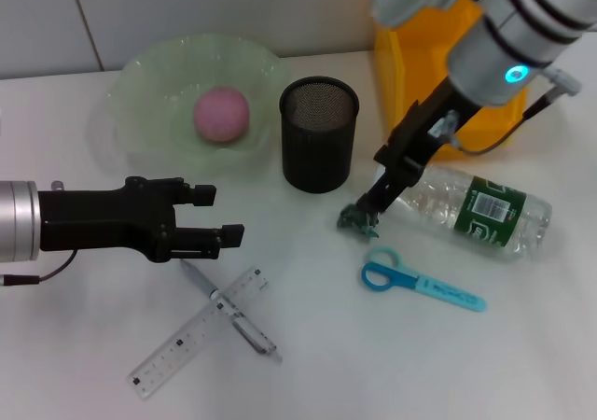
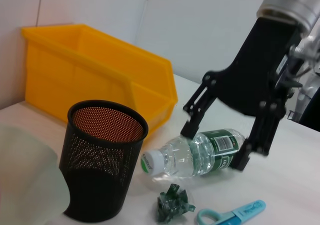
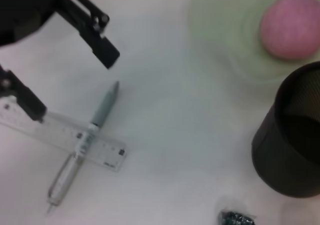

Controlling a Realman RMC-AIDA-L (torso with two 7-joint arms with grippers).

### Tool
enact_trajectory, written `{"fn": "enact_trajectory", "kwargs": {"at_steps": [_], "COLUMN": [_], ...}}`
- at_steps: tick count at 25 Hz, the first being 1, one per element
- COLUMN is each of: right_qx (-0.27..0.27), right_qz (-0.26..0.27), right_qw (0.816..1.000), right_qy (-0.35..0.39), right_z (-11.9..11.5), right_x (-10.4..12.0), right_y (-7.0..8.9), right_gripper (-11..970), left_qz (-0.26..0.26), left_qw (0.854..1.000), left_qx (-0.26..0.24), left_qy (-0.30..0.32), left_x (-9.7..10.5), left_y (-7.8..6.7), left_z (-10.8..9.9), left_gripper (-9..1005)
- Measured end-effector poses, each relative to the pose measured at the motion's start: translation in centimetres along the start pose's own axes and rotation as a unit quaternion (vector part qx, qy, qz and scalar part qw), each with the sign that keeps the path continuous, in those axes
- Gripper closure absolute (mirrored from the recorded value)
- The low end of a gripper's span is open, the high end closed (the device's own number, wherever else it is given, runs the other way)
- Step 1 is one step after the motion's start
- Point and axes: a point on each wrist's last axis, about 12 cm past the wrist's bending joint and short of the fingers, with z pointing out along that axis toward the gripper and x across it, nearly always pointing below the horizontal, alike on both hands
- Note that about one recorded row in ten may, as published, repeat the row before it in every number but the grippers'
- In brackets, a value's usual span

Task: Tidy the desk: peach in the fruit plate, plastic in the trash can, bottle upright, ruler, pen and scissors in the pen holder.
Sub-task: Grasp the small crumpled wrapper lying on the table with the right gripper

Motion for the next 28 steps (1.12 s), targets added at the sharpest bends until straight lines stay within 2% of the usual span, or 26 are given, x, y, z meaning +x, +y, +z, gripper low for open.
{"fn": "enact_trajectory", "kwargs": {"at_steps": [10, 28], "right_qx": [0.019, 0.032], "right_qz": [-0.007, -0.01], "right_qw": [1.0, 0.999], "right_qy": [0.021, 0.024], "right_z": [3.5, 6.1], "right_x": [-0.4, -0.1], "right_y": [0.1, 0.2], "right_gripper": [204, 211], "left_qz": [-0.003, -0.004], "left_qw": [1.0, 1.0], "left_qx": [-0.001, -0.002], "left_qy": [0.0, 0.005], "left_x": [0.2, 0.4], "left_y": [0.0, 0.0], "left_z": [0.0, -0.2], "left_gripper": [195, 196]}}
